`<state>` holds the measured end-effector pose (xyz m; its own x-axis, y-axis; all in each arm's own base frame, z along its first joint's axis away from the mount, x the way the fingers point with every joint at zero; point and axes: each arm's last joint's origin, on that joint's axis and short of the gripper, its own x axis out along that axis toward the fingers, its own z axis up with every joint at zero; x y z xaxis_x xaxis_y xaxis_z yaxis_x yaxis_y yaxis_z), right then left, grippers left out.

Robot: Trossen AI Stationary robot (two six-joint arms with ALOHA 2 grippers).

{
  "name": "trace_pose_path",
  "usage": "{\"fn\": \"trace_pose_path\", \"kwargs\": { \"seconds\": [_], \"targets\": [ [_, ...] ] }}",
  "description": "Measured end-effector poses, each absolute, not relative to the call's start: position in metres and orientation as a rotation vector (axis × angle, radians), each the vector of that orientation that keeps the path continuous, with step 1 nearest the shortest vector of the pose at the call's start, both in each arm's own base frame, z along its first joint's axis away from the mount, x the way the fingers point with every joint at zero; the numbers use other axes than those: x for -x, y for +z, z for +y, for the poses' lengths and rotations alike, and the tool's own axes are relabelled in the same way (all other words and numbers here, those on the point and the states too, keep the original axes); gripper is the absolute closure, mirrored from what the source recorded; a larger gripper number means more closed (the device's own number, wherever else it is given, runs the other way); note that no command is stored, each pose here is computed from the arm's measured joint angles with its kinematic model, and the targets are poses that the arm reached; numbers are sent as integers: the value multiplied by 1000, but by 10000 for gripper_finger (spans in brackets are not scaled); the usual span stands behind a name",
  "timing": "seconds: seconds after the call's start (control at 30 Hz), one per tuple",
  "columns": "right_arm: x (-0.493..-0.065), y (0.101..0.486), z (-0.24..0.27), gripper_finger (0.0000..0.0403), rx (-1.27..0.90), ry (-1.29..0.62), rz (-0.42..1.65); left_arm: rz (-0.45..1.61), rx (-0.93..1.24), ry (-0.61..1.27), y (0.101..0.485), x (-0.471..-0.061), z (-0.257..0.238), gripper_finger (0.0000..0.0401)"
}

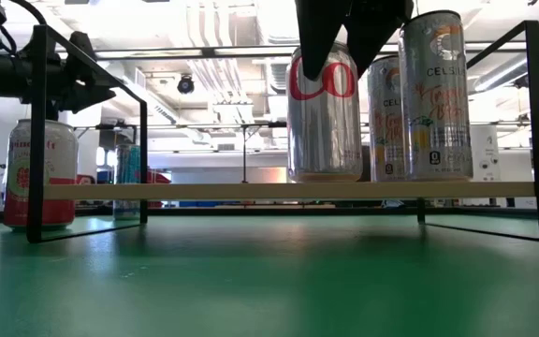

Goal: Place canned beverage on shelf
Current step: Put the red and silver soda can on the shelf and align with the other red and silver soda can

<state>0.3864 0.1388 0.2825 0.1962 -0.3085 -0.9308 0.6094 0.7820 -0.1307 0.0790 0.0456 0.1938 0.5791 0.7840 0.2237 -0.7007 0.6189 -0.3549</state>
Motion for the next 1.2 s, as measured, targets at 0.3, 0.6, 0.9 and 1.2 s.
{"fn": "trace_pose_path", "kwargs": {
  "seconds": [0.3, 0.6, 0.9, 1.2],
  "targets": [
    [-387, 287, 138, 32, -304, -654, 1202, -378, 238, 878, 194, -79, 46, 264],
    [-380, 310, 135, 32, -324, -685, 1205, -378, 238, 878, 194, -79, 46, 264],
    [-376, 331, 134, 32, -317, -629, 1171, -378, 238, 878, 194, -79, 46, 264],
    [-382, 348, 142, 32, -275, -460, 1085, -379, 239, 878, 194, -79, 46, 264]
  ]
}}
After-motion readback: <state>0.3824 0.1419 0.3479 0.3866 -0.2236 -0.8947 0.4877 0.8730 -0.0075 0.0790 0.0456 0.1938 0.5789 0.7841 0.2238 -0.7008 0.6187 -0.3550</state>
